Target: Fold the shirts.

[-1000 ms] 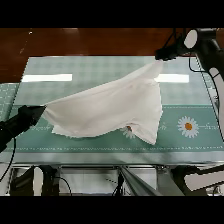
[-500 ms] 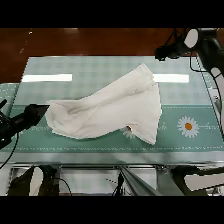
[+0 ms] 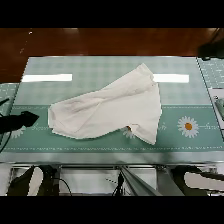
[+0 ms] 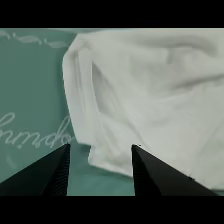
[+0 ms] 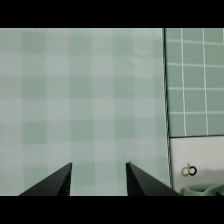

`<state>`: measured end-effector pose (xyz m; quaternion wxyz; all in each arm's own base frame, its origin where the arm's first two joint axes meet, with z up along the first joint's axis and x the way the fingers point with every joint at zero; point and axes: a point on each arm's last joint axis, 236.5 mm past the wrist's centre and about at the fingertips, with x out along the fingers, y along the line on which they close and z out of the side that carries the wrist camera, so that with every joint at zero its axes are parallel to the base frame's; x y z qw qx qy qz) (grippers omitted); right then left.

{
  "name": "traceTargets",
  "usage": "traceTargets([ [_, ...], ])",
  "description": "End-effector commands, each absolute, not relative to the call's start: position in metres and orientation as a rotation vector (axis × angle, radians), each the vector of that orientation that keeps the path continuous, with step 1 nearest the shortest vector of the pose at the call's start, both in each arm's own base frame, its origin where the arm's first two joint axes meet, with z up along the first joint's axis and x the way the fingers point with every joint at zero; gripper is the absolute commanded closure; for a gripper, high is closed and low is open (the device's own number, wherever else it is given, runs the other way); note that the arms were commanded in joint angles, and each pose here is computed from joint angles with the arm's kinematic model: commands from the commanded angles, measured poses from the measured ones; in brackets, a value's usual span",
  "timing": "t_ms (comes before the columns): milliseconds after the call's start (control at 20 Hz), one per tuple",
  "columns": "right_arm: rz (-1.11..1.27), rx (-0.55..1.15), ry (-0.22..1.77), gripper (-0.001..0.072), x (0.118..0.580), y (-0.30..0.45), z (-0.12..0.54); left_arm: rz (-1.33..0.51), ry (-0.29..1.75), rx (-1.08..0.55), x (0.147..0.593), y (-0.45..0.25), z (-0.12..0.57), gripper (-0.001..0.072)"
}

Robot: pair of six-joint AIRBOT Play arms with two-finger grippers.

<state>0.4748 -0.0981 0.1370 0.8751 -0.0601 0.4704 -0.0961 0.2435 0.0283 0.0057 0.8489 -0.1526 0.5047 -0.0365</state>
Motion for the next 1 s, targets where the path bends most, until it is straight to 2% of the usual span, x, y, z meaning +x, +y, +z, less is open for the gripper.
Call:
traceTargets([
  [0, -0.198, 0.075, 1.036, 0.0270, 0.454, -0.130, 0.109, -0.185, 1.275, -0.330, 0.202, 0.009, -0.038, 0.0263],
  [150, -0.158, 0.204, 1.048, 0.0272, 0.447, -0.133, 0.087, -0.214, 1.301, -0.456, 0.205, -0.007, -0.059, 0.0263],
  [400, -0.123, 0.233, 1.053, 0.0273, 0.447, -0.126, 0.076, -0.209, 1.280, -0.610, 0.229, -0.013, -0.075, 0.0262],
  [550, -0.118, 0.234, 1.059, 0.0274, 0.446, -0.125, 0.075, -0.239, 1.325, -0.618, 0.225, -0.015, -0.088, 0.0257],
  [600, -0.115, 0.234, 1.069, 0.0274, 0.444, -0.124, 0.074, -0.238, 1.330, -0.616, 0.226, -0.014, -0.089, 0.0226],
  [700, -0.112, 0.236, 1.078, 0.0280, 0.442, -0.123, 0.073, -0.229, 1.329, -0.572, 0.228, -0.006, -0.086, 0.0102],
  [800, -0.111, 0.238, 1.080, 0.0280, 0.441, -0.123, 0.073, -0.210, 1.334, -0.496, 0.231, 0.009, -0.082, 0.0095],
  [950, -0.106, 0.242, 1.097, 0.0281, 0.438, -0.121, 0.071, -0.214, 1.329, -0.522, 0.235, 0.006, -0.085, 0.0109],
])
